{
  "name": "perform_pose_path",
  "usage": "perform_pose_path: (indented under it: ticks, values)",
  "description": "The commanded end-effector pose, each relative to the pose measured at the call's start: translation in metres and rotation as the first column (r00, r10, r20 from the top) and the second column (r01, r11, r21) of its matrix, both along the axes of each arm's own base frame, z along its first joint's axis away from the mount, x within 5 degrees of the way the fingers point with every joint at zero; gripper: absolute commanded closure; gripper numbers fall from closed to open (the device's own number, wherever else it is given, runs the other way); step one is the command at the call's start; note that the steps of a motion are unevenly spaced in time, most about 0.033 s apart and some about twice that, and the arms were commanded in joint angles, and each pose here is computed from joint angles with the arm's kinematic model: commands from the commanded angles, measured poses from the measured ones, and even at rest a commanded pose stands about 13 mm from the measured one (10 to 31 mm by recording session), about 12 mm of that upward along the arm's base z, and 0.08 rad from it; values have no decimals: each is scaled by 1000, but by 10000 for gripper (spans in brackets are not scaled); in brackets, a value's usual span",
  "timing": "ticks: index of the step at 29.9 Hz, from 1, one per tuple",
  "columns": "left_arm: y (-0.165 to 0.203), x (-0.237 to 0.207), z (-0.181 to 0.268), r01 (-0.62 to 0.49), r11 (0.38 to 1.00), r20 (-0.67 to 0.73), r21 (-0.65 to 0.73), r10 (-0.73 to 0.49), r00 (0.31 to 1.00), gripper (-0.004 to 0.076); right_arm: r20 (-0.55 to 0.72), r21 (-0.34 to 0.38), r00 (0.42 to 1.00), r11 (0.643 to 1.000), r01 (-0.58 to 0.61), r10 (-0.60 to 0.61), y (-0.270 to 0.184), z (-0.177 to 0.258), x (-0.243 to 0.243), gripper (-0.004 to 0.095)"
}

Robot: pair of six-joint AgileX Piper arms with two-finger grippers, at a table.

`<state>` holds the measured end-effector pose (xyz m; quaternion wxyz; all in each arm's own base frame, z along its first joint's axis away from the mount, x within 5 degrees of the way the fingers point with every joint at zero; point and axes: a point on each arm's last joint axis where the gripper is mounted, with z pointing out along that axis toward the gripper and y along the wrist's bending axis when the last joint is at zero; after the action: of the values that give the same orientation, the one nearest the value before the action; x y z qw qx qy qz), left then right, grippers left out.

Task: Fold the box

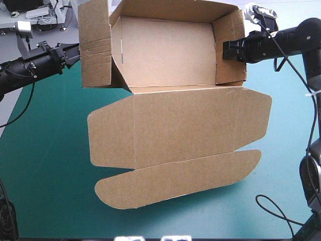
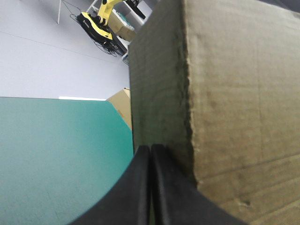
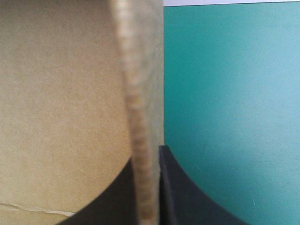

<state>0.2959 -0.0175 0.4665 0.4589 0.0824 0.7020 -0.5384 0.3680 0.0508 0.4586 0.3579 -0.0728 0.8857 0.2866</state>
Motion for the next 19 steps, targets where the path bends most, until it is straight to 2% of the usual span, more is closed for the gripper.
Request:
perform_pose_path:
  ticks: [1,11,19]
  values:
    - [-18,-24,25,124,992,84,-39,-120,989,733,110,71,994,997,-5,-3,10,27,-13,924]
    - [-22,-25,25,136,990,84,-37,-133,988,733,104,47,995,999,-3,-2,16,18,-4,923]
    - [-30,-26,24,166,986,80,-28,-163,983,733,159,68,987,998,-5,-6,29,23,-3,923]
